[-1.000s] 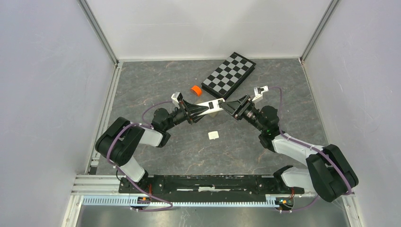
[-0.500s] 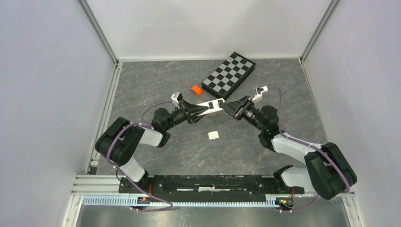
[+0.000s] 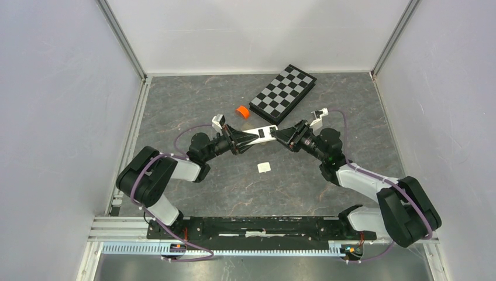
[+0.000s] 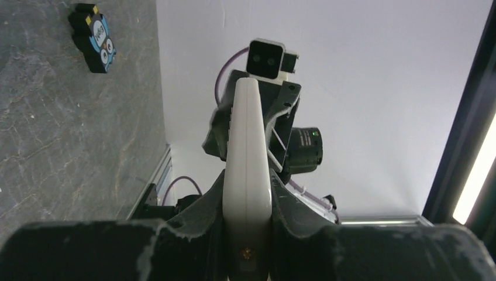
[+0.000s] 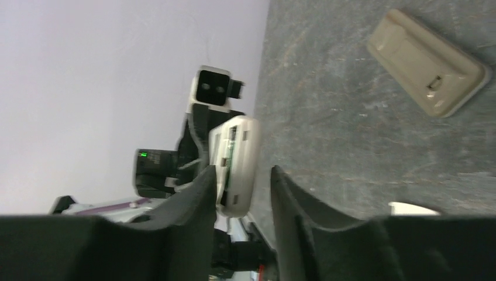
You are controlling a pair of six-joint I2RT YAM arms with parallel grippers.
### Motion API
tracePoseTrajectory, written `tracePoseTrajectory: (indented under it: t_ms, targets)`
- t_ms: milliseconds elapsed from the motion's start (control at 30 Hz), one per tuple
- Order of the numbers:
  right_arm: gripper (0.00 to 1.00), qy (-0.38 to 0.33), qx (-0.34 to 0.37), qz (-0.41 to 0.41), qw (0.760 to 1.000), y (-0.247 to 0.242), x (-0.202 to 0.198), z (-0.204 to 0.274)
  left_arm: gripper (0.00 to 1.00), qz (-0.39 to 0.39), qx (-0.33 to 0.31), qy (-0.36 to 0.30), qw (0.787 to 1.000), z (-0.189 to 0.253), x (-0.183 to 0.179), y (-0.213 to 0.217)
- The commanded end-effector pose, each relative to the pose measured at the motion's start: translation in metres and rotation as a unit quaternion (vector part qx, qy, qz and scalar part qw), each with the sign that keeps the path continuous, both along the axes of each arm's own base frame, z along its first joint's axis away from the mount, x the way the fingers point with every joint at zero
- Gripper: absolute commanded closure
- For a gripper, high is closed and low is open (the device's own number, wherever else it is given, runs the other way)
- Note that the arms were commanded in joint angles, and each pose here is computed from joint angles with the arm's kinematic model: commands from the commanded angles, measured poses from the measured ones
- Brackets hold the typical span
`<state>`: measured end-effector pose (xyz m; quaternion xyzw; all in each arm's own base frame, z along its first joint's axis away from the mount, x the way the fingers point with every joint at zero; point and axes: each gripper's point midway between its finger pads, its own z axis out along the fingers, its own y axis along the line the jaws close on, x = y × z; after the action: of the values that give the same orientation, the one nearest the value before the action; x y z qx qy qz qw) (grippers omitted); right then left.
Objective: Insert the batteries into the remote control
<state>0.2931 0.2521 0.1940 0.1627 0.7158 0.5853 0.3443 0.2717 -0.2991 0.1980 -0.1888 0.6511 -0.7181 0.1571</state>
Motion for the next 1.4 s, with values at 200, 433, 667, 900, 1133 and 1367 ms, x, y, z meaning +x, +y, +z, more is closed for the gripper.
tracePoseTrajectory:
  t_ms: [200,433,667,900,1133,1367]
  targets:
    - [0.12,-0.084,-0.009,0.001,0.996,-0.011,-0.004,0.027,0.98,-0.028,0.026,-0.118,0.992,0.014,-0.018,-0.002]
    - [0.05,-0.133,-0.015,0.017,0.991,-0.015,-0.011,0.041,0.98,-0.035,0.022,-0.134,0.99,0.012,-0.02,-0.002]
    - [0.31,-0.113,-0.098,0.04,0.988,-0.012,-0.003,0.013,0.98,-0.039,0.023,-0.142,0.989,0.012,-0.022,-0.002]
    - [0.63,-0.114,-0.124,0.041,0.985,-0.014,-0.001,0.003,0.98,-0.041,0.018,-0.142,0.989,0.016,-0.023,-0.003]
    - [0.79,-0.161,-0.201,0.011,0.966,-0.027,0.014,-0.014,0.98,-0.043,0.022,-0.148,0.988,0.021,-0.017,0.001]
    - [0.22,-0.225,-0.203,0.003,0.953,-0.029,0.015,0.023,0.98,-0.037,0.075,-0.172,0.982,0.015,-0.01,0.008]
